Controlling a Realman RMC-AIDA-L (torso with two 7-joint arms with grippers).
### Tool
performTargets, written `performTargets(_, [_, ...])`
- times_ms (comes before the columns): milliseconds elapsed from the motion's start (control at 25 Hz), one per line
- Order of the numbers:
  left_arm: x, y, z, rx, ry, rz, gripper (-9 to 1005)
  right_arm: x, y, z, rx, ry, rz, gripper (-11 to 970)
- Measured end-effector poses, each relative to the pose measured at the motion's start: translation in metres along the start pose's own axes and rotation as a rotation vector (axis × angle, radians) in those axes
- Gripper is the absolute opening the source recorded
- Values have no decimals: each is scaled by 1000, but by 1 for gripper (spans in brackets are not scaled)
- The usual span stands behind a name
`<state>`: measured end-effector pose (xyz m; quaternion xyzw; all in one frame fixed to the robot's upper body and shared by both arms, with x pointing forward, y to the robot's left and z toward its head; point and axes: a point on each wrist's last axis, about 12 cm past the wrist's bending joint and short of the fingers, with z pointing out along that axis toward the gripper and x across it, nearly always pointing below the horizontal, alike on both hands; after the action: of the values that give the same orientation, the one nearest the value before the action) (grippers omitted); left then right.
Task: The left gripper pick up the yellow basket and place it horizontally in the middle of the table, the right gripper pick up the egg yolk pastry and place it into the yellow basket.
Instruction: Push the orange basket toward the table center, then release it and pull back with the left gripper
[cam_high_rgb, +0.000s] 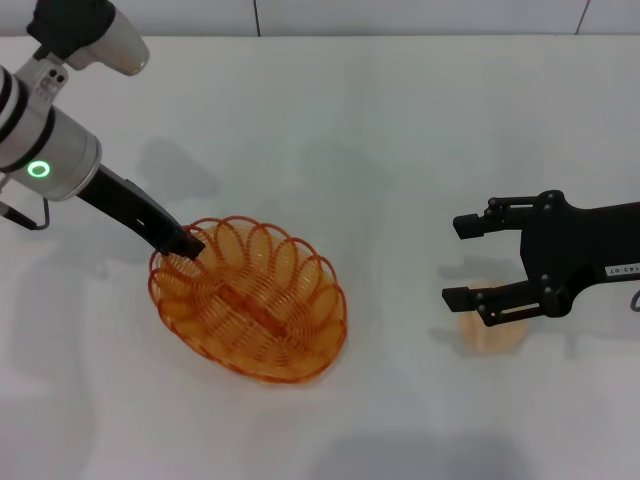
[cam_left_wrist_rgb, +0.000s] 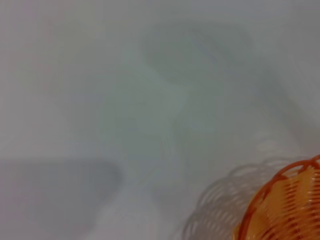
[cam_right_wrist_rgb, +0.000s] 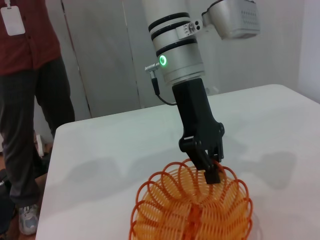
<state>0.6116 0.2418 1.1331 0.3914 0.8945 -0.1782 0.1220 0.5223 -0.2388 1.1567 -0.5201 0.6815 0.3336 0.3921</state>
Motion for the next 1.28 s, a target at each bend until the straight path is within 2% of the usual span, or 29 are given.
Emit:
performTargets(160, [-3, -3, -9, -1, -21, -5, 103, 0, 0, 0, 4, -1, 0, 812])
performTargets(280, [-5, -3, -21, -17, -66, -44, 97, 0, -1, 0, 7, -2, 2, 812])
performTargets(440, [-6, -7, -30, 17, -114, -101, 90, 0, -1, 0, 7, -2, 5, 812])
performTargets(960, [-14, -14, -26, 57, -138, -219, 79, -1, 1, -1, -5, 0, 15, 812])
performTargets(1280, [-10, -7, -19, 40, -202, -391, 81, -3, 2, 0, -18, 2, 10, 812])
